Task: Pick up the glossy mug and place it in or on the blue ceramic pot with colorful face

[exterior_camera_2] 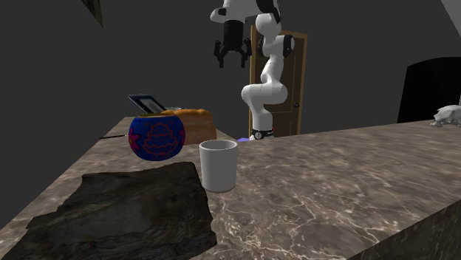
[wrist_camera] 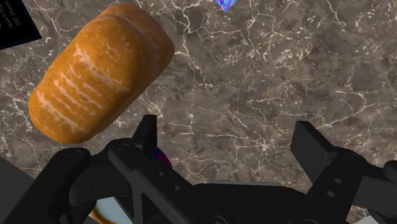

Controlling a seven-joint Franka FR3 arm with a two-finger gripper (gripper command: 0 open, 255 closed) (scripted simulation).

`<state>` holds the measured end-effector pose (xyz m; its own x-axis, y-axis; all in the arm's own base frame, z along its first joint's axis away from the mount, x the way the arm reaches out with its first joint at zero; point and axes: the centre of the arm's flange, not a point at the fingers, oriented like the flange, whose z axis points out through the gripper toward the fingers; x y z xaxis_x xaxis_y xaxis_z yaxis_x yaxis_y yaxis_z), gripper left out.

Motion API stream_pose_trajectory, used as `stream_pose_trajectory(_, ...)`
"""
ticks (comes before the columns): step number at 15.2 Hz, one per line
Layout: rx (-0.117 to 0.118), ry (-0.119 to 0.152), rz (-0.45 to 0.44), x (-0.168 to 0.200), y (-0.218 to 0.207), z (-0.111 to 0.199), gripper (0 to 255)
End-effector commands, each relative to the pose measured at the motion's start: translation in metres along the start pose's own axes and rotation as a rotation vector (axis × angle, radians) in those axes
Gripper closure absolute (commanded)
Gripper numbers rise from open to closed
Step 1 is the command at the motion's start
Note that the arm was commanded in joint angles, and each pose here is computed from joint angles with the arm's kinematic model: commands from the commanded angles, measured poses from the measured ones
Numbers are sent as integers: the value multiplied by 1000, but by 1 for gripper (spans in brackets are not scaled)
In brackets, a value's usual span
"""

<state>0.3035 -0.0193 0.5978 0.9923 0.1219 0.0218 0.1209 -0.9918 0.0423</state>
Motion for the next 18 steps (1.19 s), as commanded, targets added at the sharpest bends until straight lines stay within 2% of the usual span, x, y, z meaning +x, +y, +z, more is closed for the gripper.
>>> stream_pose_trajectory(1, 0, 0, 0, 0, 0, 0, 0)
stream_pose_trajectory(18, -5, 11, 59, 172, -90, 110, 0)
